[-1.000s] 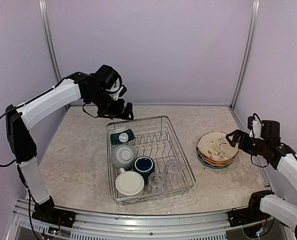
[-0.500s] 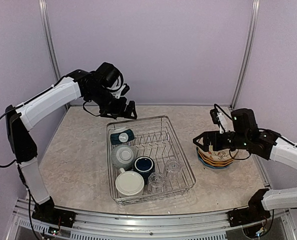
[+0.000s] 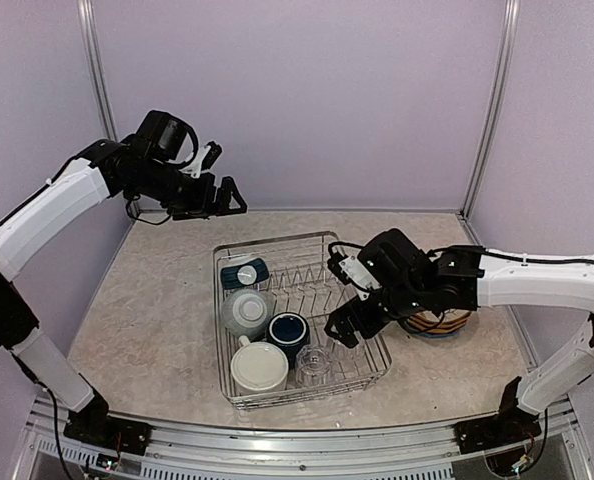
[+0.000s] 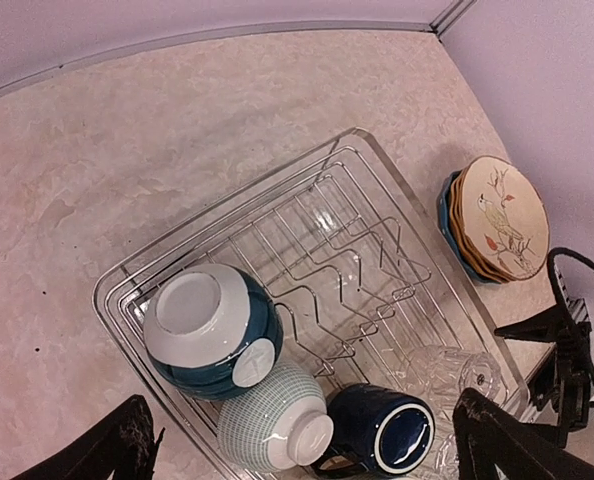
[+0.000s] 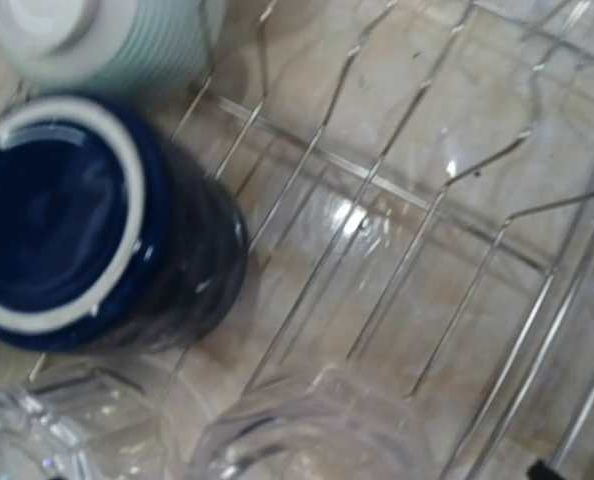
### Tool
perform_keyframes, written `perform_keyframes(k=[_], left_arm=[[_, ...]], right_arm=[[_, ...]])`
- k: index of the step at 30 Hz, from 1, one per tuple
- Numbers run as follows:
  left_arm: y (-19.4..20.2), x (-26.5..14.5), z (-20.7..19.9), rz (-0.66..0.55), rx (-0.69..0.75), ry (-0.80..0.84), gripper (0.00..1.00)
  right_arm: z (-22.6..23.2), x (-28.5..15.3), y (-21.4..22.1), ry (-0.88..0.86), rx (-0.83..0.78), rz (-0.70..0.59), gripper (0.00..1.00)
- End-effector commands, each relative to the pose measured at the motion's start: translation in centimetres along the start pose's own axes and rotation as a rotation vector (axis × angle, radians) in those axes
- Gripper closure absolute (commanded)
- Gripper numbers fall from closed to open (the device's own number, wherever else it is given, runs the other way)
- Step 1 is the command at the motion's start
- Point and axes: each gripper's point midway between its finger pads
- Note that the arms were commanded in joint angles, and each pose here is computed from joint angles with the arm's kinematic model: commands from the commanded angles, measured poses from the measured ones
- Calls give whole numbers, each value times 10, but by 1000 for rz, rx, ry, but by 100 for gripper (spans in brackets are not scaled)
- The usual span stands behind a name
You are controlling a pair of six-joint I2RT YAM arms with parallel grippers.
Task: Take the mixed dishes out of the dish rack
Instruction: Grab the cup from the dish rack.
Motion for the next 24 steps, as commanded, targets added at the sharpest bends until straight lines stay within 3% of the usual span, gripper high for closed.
perform_keyframes(k=[1,8,18,24], left_arm=[[-7,-5,1,-38,-1,35,1],[-1,4,4,-2,-17,38,1],[-1,7,10,6,-46,43,1],[-3,7,14,9,-70,52,1]], right_arm=[[3,0,5,28,-46,64,8],[9,8,17,25,-67,131,22],[8,32,46,69,-87,249,20],[6,31,37,107,-76,195,38]])
Point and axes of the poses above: each gripper's point midway between its finger pads, its own x axis out along the fingers, its own z axis along the line the jaws close on, y = z × x, and after that the axes turned 3 degrees about -x, right-handed
